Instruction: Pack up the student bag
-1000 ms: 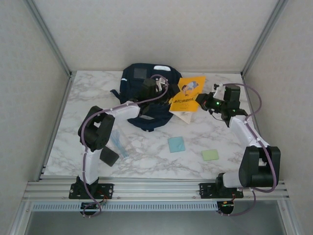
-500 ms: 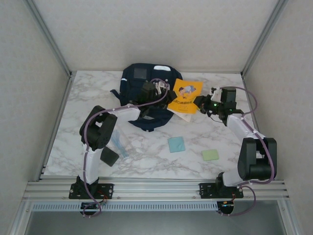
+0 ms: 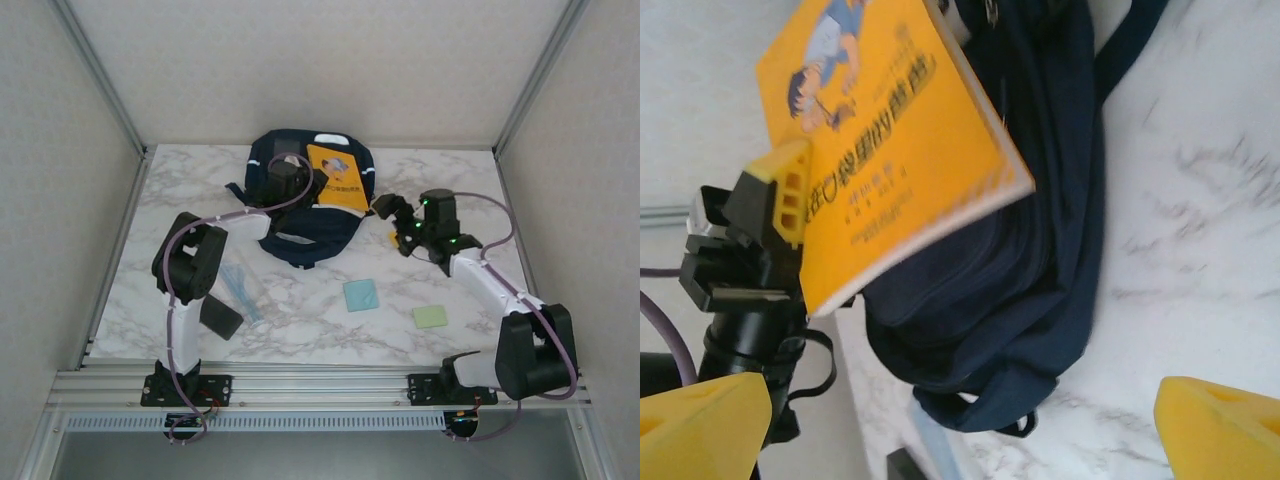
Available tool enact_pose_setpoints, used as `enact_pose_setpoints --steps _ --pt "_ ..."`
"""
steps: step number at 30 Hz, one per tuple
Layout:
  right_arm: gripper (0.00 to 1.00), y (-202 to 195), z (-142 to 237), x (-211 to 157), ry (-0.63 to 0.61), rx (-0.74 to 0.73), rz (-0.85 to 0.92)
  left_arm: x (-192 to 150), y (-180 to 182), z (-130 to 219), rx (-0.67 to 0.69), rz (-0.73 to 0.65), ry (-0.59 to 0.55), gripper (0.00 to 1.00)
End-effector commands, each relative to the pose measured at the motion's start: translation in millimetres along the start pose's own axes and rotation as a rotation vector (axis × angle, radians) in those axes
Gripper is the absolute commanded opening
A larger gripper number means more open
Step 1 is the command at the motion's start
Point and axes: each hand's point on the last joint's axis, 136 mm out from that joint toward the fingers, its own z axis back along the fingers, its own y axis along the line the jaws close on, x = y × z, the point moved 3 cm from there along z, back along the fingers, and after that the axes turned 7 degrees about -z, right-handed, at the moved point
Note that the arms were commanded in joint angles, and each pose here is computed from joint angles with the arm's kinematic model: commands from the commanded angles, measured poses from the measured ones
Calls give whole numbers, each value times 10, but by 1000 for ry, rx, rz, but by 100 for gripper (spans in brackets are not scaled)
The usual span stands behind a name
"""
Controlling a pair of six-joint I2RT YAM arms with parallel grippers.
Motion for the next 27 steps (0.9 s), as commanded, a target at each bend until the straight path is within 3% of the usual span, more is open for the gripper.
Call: enact_pose_setpoints --steps 1,7,17,19,21,25,27 --pt "99 295 -98 14 -79 159 -126 290 -597 222 -174 36 -176 0" --pt "99 637 -395 -120 -50 300 -178 234 -668 370 -203 96 -228 0" --pt "95 810 -795 -205 -39 414 -212 106 -776 506 -274 201 -212 0" --pt "84 856 -803 -195 -38 451 -209 108 -733 529 -270 216 -216 0" --pt "58 863 -800 -166 -50 449 -209 106 -695 565 -273 232 -221 0" --pt "26 851 -795 -113 -64 434 -198 66 -728 575 -291 231 -185 0" --pt "3 837 -772 -97 -73 422 -187 31 -713 568 -290 240 -163 0"
